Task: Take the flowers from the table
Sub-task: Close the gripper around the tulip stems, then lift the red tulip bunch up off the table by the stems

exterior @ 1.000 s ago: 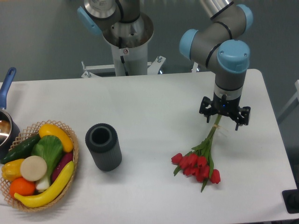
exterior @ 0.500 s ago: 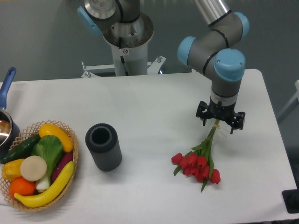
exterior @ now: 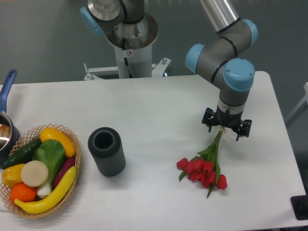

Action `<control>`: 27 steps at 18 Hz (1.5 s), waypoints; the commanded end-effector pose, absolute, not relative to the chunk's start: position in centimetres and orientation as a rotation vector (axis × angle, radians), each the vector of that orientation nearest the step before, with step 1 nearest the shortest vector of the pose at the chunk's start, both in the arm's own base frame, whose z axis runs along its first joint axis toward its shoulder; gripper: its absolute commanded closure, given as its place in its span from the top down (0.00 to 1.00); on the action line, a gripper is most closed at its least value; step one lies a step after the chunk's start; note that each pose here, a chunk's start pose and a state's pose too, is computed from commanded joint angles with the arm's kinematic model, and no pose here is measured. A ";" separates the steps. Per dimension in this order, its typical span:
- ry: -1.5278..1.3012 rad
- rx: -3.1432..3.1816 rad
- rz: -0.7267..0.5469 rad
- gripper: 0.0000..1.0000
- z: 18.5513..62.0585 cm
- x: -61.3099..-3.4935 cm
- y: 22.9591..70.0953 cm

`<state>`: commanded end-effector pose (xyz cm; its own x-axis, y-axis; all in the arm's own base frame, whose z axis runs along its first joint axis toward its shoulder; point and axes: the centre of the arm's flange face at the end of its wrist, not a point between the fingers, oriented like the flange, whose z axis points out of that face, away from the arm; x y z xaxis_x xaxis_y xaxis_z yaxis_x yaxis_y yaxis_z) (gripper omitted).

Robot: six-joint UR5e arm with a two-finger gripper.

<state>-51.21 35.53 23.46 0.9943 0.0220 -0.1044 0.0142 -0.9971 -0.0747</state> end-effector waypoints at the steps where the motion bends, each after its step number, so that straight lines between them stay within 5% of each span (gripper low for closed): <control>1: -0.028 -3.064 0.159 1.00 23.4 -51.2 35.5; 7: -0.006 -3.087 0.096 1.00 20.7 -50.8 36.3; 10: -0.001 -3.093 0.077 0.92 20.0 -50.5 36.4; 25: -0.010 -3.085 0.074 0.01 20.0 -50.7 36.4; 27: -0.022 -3.079 0.077 0.02 20.3 -50.5 36.5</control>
